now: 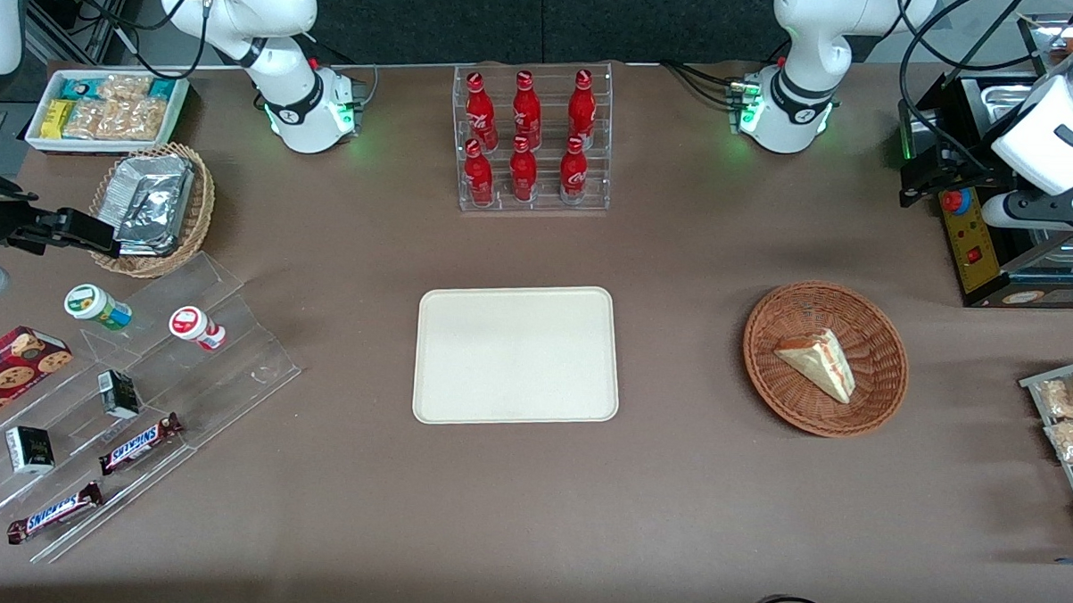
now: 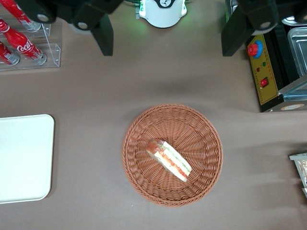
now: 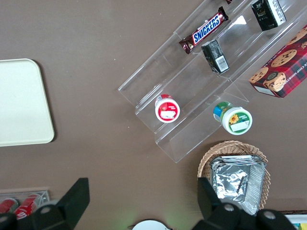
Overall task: Place sandwich from basket to tray
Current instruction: 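Move the open left gripper over the wrapped sandwich in the wicker basket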
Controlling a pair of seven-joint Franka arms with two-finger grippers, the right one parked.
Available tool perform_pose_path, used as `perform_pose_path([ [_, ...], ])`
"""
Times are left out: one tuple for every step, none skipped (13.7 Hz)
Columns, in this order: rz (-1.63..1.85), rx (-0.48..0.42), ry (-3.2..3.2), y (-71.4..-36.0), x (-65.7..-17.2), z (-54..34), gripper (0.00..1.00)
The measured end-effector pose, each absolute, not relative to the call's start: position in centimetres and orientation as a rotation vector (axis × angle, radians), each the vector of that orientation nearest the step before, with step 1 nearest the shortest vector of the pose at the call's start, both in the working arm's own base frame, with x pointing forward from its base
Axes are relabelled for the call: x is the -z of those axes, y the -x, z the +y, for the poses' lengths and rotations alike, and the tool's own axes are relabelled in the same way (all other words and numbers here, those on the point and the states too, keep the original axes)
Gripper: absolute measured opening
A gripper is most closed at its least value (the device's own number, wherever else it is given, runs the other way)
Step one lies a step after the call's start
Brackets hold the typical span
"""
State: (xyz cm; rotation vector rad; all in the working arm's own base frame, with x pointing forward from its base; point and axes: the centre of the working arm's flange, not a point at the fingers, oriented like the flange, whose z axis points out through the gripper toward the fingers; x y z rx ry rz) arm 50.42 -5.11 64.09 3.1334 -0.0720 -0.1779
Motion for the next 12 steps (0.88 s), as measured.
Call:
perform_pose_path([
  [-0.073, 0.175, -3.133, -50.4, -64.2, -5.1, 1.00],
  [-0.073, 0.175, -3.133, -50.4, -64.2, -5.1, 1.00],
  [-0.073, 0.177, -3.133, -50.5, -64.1, -5.1, 1.00],
  [-0.072, 0.182, -3.133, -50.6, -64.0, -5.1, 1.00],
  [-0.066, 0.190, -3.133, -50.7, -63.7, -5.0, 1.00],
  [-0.050, 0.204, -3.135, -50.9, -63.2, -4.8, 1.00],
  [-0.030, 0.219, -3.143, -51.2, -62.6, -4.5, 1.00],
  [-0.006, 0.229, -3.154, -51.5, -61.8, -4.2, 1.00],
  [0.037, 0.239, -3.161, -51.8, -60.9, -4.0, 1.00],
  [0.109, 0.246, -3.165, -52.0, -60.1, -3.8, 1.00],
  [0.218, 0.241, -3.164, -52.2, -59.3, -3.7, 1.00],
  [0.352, 0.225, -3.158, -52.5, -58.6, -3.5, 1.00],
])
